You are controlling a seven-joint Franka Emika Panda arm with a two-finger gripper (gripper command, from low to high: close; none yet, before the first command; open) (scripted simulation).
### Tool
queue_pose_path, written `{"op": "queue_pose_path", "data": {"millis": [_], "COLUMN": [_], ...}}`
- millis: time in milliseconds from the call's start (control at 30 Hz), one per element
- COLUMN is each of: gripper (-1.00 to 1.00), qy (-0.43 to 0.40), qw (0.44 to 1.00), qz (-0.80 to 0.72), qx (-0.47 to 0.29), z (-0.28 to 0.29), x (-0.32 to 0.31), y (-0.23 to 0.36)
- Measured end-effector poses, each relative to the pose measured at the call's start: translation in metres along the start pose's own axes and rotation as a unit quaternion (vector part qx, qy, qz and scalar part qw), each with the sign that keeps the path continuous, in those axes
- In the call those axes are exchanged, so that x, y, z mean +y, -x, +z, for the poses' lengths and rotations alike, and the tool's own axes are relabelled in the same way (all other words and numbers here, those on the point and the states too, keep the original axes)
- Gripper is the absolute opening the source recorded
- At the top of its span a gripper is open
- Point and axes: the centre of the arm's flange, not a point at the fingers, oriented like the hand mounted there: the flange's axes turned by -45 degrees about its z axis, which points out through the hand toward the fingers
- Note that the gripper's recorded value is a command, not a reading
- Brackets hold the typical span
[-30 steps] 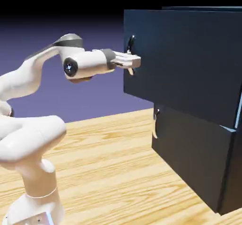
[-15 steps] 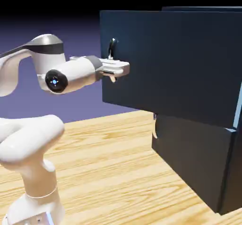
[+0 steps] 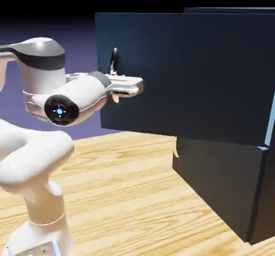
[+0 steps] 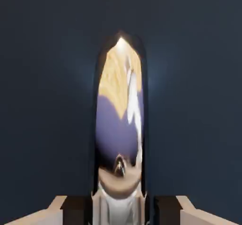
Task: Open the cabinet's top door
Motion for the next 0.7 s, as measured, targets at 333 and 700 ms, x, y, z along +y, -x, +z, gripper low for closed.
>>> {"op": "queue_pose_path", "data": {"millis": [333,700], "gripper": [-1.0,-1.0], "qy": [0.104,0.217], "qw": [0.995,0.976], "qz": [0.0,0.0], "qx": [0.0,0.0], "z": [-0.087,-0.17], "x": [-0.04,-0.103], "y": [0.0,0.0]}}
